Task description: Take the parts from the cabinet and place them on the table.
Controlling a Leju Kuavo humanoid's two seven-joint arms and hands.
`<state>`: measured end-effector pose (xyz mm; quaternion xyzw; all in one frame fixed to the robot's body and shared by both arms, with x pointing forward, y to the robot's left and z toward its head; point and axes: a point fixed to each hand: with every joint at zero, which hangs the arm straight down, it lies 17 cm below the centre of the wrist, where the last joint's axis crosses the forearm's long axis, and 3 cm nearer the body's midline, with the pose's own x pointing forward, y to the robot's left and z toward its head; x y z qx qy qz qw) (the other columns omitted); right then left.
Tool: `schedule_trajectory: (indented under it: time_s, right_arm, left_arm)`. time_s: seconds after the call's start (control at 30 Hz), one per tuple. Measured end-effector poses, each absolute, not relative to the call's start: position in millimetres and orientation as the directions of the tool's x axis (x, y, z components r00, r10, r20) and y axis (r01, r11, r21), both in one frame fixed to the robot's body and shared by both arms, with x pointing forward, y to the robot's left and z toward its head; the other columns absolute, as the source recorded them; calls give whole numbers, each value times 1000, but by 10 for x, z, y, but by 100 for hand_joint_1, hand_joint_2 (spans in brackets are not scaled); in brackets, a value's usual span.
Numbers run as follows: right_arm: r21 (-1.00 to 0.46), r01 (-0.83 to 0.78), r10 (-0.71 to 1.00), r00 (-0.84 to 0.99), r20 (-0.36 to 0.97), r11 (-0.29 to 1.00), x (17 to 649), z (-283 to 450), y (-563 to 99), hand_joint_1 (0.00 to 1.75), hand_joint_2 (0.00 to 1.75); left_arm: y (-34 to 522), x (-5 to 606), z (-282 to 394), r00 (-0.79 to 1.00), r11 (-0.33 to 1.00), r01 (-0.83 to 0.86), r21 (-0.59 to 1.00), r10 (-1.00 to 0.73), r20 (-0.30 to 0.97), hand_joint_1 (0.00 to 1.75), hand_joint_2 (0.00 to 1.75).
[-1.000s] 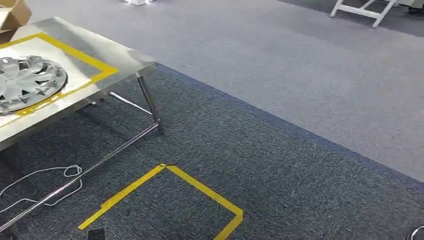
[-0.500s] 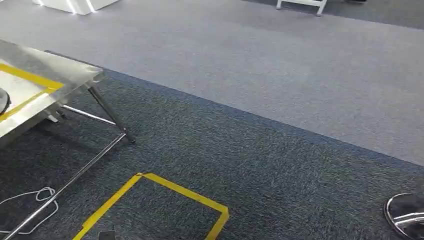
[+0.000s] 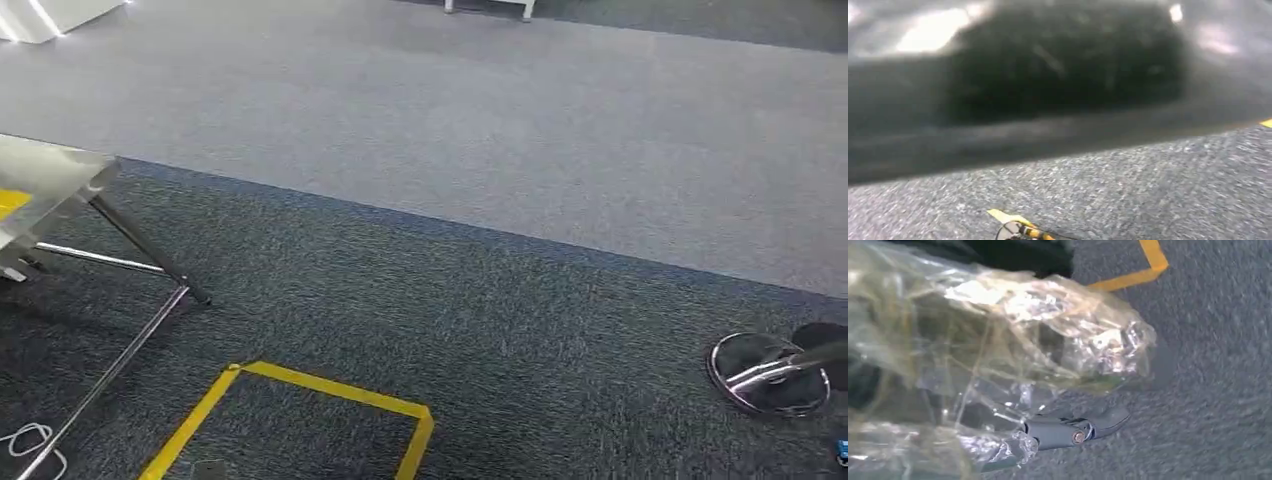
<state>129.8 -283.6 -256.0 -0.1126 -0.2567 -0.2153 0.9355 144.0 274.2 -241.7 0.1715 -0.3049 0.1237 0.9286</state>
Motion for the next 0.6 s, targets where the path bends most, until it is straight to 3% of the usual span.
schedule_trajectory:
  time_s: [0.6]
  right_arm:
    - [-94,443,-334,783,525,892,1318,-2558,-2759,0,0]
  left_arm:
    - [2781,1347,-2449,803,907,-325,268,115,585,0,0]
